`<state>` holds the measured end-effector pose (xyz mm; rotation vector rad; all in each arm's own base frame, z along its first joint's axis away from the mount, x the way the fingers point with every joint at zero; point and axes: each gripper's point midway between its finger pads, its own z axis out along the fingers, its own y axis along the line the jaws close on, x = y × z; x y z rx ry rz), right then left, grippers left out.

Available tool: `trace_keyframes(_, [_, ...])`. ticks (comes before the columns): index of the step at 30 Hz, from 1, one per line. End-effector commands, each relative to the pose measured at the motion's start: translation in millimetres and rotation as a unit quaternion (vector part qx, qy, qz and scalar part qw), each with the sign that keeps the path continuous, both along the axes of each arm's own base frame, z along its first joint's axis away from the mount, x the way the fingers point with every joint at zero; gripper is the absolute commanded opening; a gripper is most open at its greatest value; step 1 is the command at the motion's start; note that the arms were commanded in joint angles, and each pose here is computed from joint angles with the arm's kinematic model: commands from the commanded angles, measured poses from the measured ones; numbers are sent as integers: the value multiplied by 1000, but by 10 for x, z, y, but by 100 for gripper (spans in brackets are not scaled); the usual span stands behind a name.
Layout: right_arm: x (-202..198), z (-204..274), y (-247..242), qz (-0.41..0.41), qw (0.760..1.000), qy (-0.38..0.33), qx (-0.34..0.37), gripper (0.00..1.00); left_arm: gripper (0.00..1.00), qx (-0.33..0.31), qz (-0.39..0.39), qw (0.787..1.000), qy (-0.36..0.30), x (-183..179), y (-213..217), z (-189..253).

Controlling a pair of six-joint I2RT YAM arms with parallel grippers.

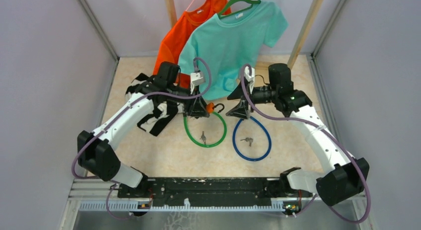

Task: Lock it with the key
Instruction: Pick up the lock from the center of the board.

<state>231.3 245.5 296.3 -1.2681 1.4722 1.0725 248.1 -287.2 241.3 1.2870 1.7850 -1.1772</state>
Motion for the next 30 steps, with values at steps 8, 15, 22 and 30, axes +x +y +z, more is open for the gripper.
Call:
trace_keyframes(8, [-2,-137,179,29,999,2,-20,57,0,-42,-52,998,22,-243,-286,160])
trace_keyframes(15, [-48,-120,202,43,999,7,-12,44,0,-36,-57,997,23,-291,-294,78])
trace_keyframes(22, [-82,-108,182,46,999,-3,-13,23,0,-32,-61,997,25,-328,-292,17])
trace_keyframes(30, [-91,-82,122,60,996,-64,-32,0,11,-58,-103,993,25,-449,-314,57])
